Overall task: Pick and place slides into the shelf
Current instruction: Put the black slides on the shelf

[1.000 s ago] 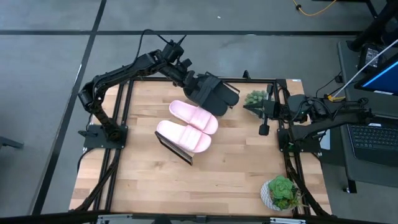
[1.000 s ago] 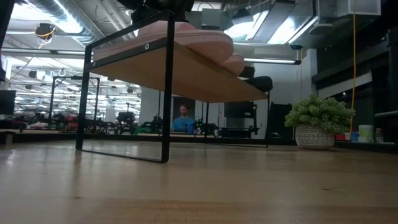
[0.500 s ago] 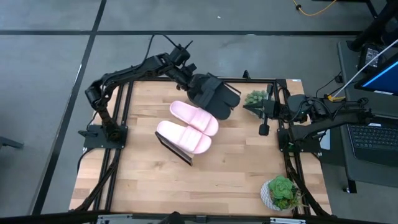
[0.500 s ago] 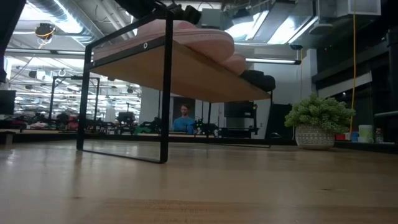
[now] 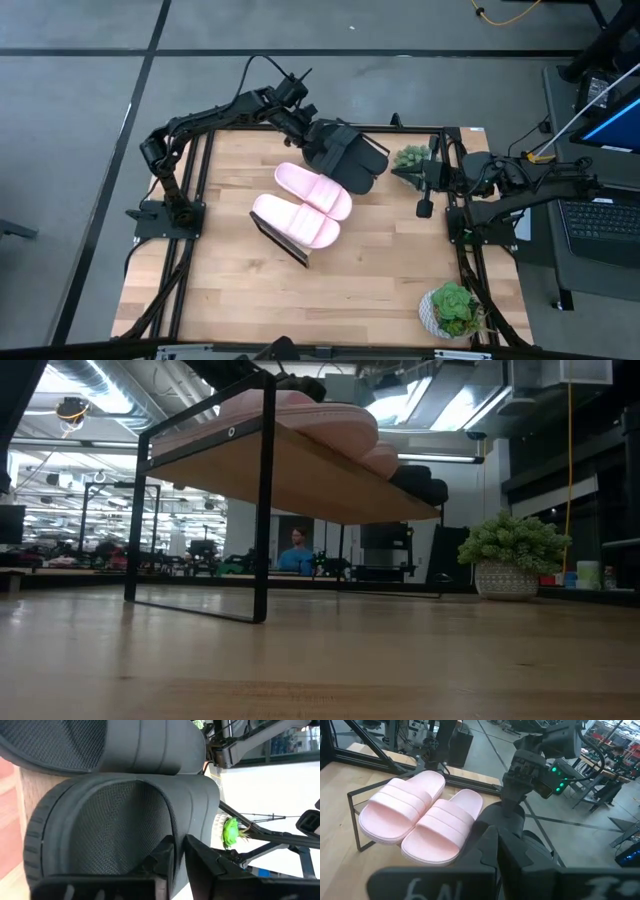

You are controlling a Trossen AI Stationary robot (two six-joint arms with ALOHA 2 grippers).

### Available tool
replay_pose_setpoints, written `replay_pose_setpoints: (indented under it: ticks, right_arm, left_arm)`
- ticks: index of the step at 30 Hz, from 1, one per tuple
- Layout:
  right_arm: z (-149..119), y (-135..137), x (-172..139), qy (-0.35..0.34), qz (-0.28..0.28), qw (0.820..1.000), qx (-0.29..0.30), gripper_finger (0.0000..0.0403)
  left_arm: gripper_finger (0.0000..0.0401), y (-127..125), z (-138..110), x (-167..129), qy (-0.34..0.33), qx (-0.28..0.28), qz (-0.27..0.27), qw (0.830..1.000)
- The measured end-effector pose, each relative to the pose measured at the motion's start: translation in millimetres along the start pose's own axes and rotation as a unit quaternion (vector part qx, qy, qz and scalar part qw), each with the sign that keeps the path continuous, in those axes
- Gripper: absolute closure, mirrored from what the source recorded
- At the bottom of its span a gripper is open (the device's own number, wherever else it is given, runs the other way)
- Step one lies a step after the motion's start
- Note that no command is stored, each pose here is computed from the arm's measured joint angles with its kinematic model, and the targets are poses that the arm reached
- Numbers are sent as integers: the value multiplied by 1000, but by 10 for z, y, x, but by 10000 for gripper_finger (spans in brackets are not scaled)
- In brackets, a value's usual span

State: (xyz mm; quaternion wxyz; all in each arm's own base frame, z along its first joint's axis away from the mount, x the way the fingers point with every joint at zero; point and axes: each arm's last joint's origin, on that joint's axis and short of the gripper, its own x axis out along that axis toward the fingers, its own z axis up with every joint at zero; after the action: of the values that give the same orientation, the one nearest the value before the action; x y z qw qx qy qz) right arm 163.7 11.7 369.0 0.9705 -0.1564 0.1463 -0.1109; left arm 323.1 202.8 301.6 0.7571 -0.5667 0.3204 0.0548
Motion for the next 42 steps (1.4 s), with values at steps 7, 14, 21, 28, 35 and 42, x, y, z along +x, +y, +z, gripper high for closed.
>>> replay_pose_setpoints:
  ticks: [7, 14, 21, 28, 35, 42]
  right_arm:
    - [0, 0, 0, 0, 0, 1000, -1, 396]
    - [-13, 3, 0, 6, 2, 1000, -4, 396]
    - [-16, 4, 0, 8, 2, 1000, -4, 396]
    - [-16, 4, 0, 8, 2, 1000, -4, 396]
    - [-15, 4, 0, 8, 2, 1000, 0, 396]
    - [-13, 4, 0, 6, 2, 1000, -1, 396]
  left_arm:
    - [349, 18, -3, 1, -8, -5, 17, 1000]
    - [314, 63, -20, 0, -16, -19, 52, 998]
    - [275, 64, -20, 3, -14, -20, 50, 998]
    - [255, 79, 15, -64, -6, -23, 22, 999]
    - [254, 120, 68, -153, 5, -60, -11, 998]
    - [254, 150, 95, -203, 5, -52, -19, 998]
